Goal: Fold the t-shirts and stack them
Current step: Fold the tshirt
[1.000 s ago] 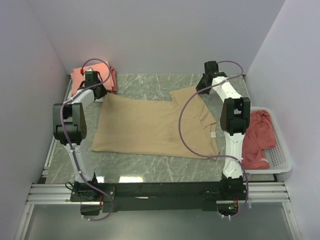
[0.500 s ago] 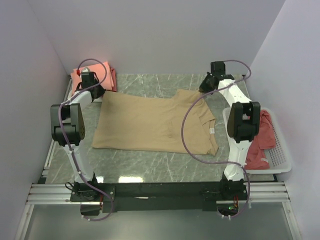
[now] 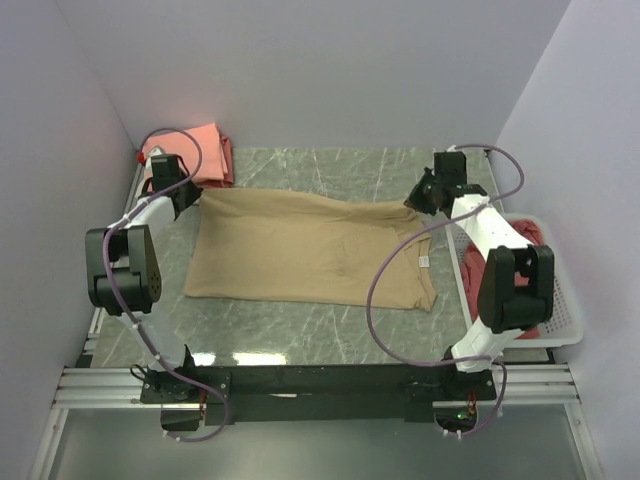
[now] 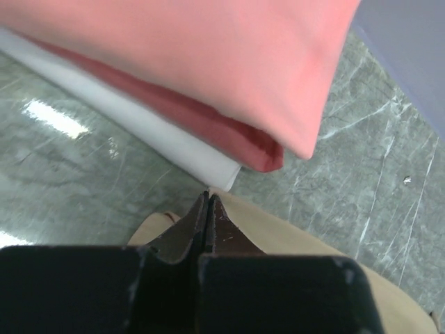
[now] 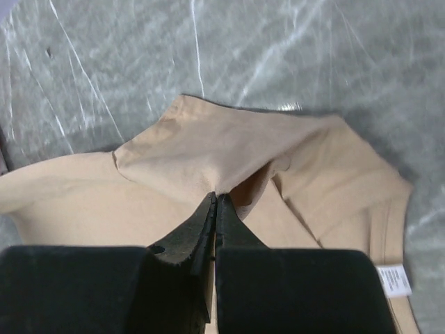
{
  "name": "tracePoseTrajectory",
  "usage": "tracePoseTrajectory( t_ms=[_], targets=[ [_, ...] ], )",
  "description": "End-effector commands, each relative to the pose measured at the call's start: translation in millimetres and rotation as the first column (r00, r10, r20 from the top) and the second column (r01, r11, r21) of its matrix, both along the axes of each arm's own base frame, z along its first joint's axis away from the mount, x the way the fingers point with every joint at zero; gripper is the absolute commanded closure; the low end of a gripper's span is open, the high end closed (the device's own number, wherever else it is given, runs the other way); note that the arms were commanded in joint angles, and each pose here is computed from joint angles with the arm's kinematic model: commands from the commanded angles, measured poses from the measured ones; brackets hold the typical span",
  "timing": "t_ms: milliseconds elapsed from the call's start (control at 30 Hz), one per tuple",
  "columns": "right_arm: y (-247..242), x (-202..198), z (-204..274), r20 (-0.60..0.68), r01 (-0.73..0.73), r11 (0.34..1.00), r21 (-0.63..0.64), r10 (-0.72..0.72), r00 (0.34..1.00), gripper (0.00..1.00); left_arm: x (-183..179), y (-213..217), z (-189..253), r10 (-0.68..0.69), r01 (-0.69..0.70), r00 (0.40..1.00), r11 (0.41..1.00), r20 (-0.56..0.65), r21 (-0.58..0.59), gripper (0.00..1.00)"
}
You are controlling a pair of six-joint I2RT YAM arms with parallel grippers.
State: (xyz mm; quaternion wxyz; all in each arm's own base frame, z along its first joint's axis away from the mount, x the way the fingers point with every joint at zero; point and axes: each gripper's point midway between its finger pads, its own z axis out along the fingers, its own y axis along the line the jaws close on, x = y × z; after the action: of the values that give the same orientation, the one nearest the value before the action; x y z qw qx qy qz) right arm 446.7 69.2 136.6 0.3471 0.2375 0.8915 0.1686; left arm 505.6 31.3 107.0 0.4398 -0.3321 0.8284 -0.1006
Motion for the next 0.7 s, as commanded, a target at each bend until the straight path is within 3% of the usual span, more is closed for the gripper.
tracePoseTrajectory(
  t_ms=[0,433,667],
  targets=[
    [0,-9,25,0.093,0.014,1.000,0.004,-0.015,0.996,1.00,-5,18,27,0.082,-0.082,0.994,0.997,0.075,0.006,1.00],
    [-2,-74,0,0.069,0.044,0.999,0.003,-0.044,0.997,1.00,-37,28,16,0.152,-0.151,0.987,0.988,0.048,-0.037,0.99],
    [-3,-97,-4,0.076,0.050,0.999,0.003,-0.050,0.996,1.00,-36,23,24,0.136,-0.131,0.985,0.990,0.110,-0.053,0.98]
  ],
)
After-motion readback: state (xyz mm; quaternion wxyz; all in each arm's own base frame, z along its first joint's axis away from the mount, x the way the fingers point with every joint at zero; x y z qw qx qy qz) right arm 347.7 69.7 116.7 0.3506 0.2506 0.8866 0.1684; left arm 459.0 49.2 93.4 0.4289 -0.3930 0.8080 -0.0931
